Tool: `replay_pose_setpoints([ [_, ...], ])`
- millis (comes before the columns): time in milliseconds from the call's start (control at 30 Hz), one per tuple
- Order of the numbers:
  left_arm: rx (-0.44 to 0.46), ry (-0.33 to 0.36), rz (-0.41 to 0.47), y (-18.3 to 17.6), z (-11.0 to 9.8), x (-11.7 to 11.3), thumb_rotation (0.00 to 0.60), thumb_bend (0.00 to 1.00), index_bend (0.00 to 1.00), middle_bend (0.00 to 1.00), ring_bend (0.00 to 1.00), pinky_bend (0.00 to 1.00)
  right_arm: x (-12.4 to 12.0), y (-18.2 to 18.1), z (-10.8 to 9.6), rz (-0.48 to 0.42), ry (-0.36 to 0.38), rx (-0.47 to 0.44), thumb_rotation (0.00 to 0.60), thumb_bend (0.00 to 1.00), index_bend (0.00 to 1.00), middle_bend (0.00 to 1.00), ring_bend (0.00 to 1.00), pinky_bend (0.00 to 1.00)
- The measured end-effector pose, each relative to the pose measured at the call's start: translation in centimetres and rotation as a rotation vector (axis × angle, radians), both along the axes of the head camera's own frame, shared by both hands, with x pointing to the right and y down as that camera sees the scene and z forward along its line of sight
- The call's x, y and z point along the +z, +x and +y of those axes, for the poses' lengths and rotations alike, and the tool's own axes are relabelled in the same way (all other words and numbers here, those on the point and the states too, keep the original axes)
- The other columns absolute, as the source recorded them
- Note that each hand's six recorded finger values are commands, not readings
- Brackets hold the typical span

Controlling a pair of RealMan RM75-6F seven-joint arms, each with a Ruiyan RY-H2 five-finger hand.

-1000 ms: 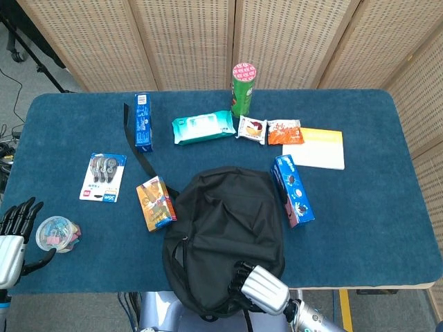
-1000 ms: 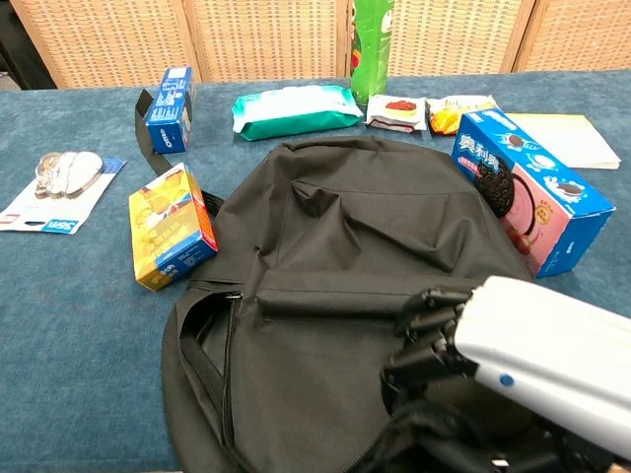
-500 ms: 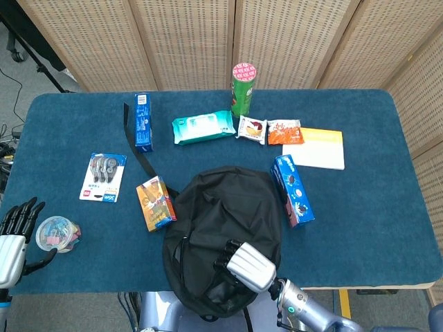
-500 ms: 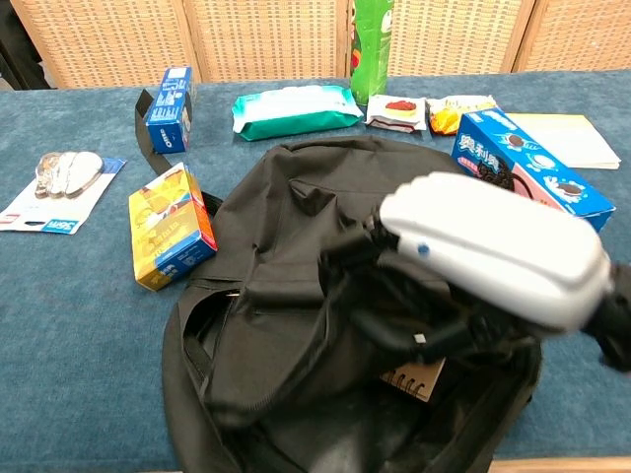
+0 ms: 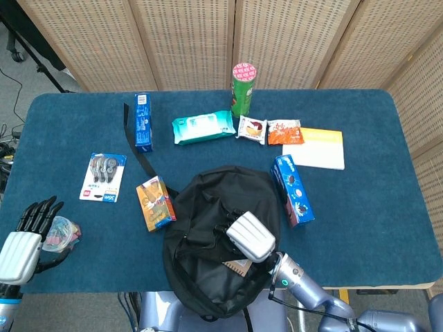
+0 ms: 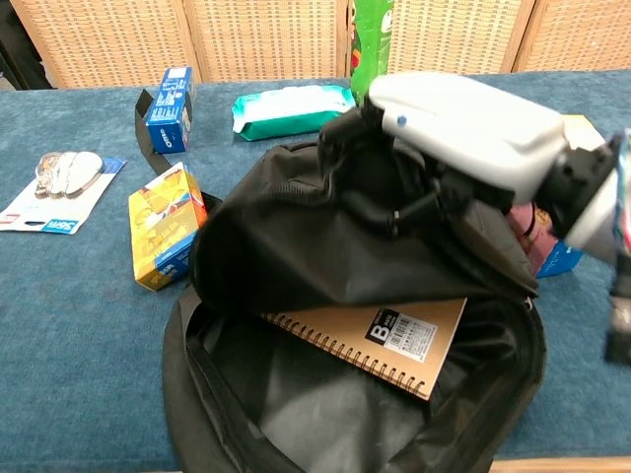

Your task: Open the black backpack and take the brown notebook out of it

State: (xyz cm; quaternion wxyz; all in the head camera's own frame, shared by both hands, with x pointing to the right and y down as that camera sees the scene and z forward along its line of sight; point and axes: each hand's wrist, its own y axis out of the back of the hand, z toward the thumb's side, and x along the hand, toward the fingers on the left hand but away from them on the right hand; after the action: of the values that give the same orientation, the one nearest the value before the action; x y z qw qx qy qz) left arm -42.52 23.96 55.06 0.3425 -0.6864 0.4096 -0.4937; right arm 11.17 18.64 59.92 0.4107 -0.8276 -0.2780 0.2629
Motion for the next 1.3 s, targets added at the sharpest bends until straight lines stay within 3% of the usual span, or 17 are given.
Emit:
replay_pose_setpoints([
  [433, 0.232, -0.028, 0.141, 4.9, -1.1, 0.7, 0.600, 0.22, 0.00, 0.00, 0.00, 0.00, 0.0, 0.4, -4.4, 0.057, 0.007, 0.136, 0.600, 0.65, 0.64, 0.65, 0.54, 0.50],
  [600, 0.342, -0.094, 0.229, 8.1, -0.3, 1.1, 0.600, 0.22, 0.00, 0.00, 0.00, 0.00, 0.3, 0.6, -5.7, 0.085, 0.006, 0.214, 0.600, 0.66, 0.64, 0.65, 0.54, 0.50],
  [767, 0.444, -0.103, 0.281, 11.1, 0.4, 1.1, 0.600, 0.22, 0.00, 0.00, 0.00, 0.00, 0.2, 0.5, -6.9, 0.115, 0.021, 0.266, 0.600, 0.67, 0.65, 0.65, 0.54, 0.50],
  [900, 0.519, -0.100, 0.338, 13.9, 0.8, 1.5, 0.600, 0.22, 0.00, 0.00, 0.00, 0.00, 0.2, 0.4, -7.5, 0.127, 0.017, 0.293, 0.600, 0.67, 0.65, 0.65, 0.54, 0.50],
  [1300, 0.728, -0.147, 0.455, 21.5, 2.6, 4.2, 0.600, 0.20, 0.00, 0.00, 0.00, 0.00, -0.4, -0.5, -7.6, 0.102, -0.094, 0.358, 0.600, 0.67, 0.65, 0.65, 0.54, 0.50],
])
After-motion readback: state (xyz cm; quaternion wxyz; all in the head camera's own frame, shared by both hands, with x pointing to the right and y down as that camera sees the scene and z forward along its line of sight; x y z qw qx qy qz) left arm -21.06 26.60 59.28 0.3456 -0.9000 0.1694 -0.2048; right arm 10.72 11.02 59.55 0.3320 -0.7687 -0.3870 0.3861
